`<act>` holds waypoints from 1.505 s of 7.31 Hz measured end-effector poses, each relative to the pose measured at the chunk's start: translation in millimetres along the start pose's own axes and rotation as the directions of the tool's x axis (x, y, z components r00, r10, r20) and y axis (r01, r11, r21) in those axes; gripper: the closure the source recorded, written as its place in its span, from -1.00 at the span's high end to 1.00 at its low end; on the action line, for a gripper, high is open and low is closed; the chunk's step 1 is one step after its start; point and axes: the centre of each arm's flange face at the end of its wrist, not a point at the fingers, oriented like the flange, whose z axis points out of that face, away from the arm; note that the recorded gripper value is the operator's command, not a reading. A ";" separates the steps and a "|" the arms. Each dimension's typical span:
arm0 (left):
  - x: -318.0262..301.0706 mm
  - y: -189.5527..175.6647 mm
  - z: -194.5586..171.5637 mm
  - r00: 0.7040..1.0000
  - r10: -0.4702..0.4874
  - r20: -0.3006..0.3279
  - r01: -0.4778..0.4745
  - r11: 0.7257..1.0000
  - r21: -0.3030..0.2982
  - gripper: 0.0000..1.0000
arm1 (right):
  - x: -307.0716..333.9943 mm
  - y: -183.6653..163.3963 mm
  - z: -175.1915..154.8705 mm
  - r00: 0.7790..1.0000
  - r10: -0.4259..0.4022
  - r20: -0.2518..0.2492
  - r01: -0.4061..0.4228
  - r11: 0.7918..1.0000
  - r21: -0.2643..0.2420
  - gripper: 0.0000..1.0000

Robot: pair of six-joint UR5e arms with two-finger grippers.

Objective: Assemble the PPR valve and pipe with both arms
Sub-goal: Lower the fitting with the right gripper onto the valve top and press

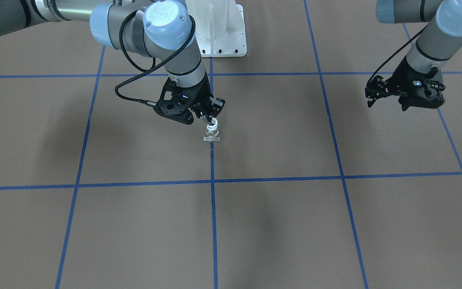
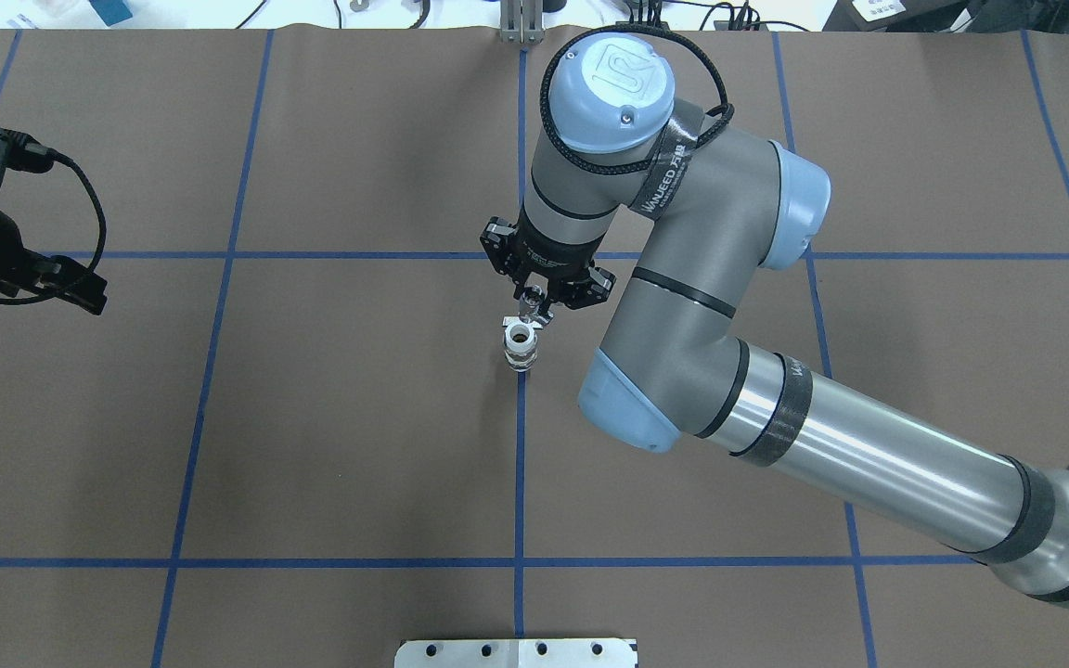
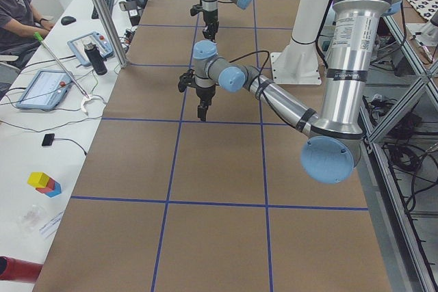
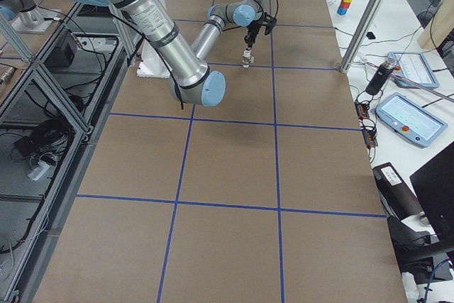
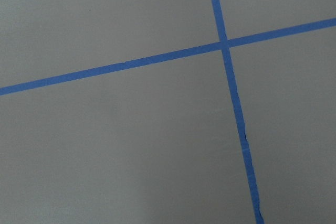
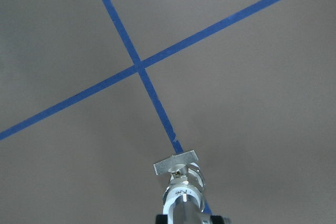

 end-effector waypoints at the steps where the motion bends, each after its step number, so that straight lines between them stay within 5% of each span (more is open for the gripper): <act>1: 0.5 0.1 0.0 1.000 0.001 0.000 -0.001 1.000 0.000 0.99 | -1.2 2.2 3.1 1.000 -0.001 -0.004 0.001 1.000 -0.002 -1.00; 11: 1.2 -0.5 -0.7 1.000 0.001 -0.001 -0.001 1.000 0.001 0.99 | -2.2 12.6 16.8 1.000 -0.015 -0.016 0.015 1.000 -0.008 -1.00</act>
